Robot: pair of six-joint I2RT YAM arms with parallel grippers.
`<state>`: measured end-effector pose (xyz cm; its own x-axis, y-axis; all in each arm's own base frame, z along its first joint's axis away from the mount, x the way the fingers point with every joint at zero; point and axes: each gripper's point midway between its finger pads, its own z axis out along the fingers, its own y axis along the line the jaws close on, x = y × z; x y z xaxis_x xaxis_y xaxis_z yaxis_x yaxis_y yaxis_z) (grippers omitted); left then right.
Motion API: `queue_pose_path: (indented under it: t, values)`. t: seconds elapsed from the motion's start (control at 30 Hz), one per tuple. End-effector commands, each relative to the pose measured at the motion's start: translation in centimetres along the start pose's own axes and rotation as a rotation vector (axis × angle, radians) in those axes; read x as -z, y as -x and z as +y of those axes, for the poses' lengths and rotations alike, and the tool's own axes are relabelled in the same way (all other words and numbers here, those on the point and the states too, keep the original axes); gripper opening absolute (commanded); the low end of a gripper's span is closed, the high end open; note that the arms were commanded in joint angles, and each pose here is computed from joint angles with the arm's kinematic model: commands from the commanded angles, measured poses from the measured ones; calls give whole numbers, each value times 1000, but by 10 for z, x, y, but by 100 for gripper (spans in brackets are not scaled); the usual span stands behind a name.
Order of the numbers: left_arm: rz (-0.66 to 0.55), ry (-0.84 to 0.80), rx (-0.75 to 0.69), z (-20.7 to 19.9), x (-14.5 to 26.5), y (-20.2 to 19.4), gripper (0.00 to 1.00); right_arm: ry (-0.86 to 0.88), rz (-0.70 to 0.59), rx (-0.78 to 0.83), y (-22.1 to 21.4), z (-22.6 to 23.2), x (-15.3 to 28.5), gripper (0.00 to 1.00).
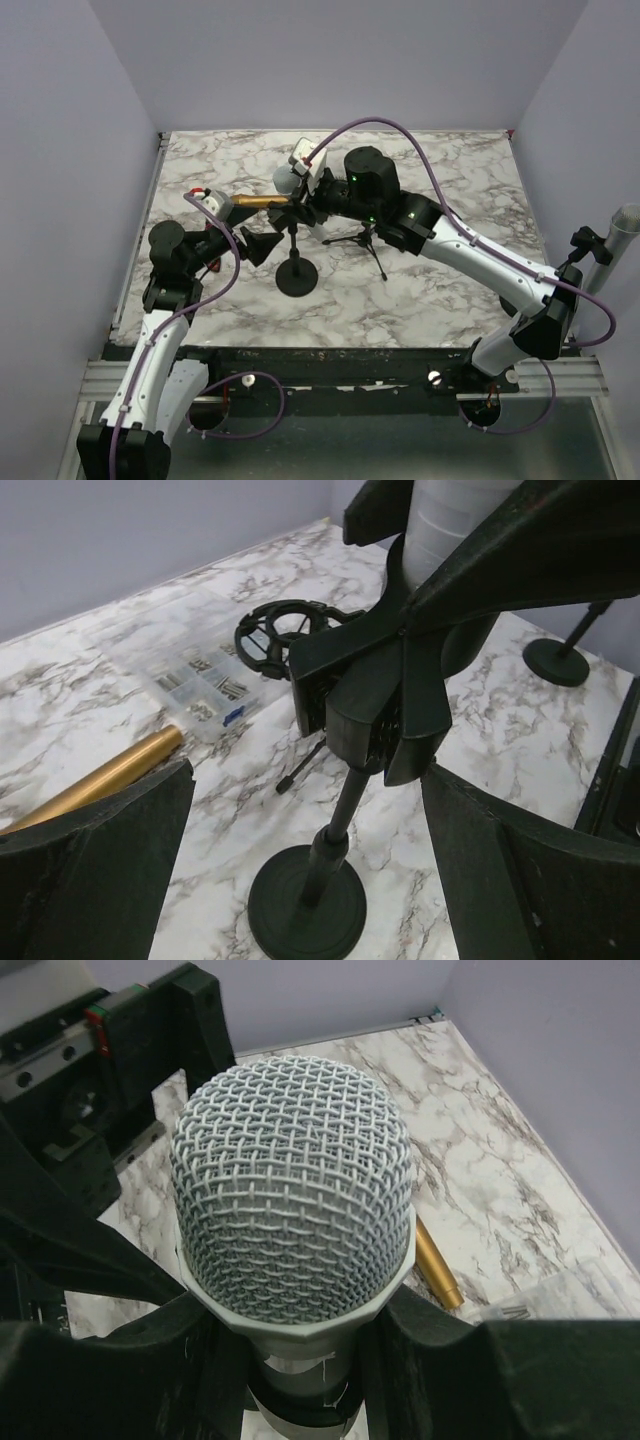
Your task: Remove the microphone from the stand
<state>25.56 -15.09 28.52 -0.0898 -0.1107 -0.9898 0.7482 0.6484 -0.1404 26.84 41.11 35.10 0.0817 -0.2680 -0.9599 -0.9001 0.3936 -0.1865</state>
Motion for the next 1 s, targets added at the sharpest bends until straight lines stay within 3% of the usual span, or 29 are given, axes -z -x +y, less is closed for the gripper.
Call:
queue_pose_path:
  t: [0.0, 0.17, 0.57, 0.8, 0.97]
  values:
    - [-86, -232, -169, -24, -8, 13, 93, 102, -29, -14, 14, 18, 1, 1]
    - [-133, -245, -259, -18, -10, 16, 93, 107, -21, -14, 10, 17, -4, 1]
    - [-177, -313, -268, -27, -14, 13, 73, 108, -2, -20, 2, 15, -11, 1]
    - [-181, -360, -258, -37, -16, 14, 71, 109, 11, -24, -2, 14, -15, 1]
    - [-159, -362, -248, -34, -19, 10, 57, 109, 5, -24, 1, 14, -15, 1]
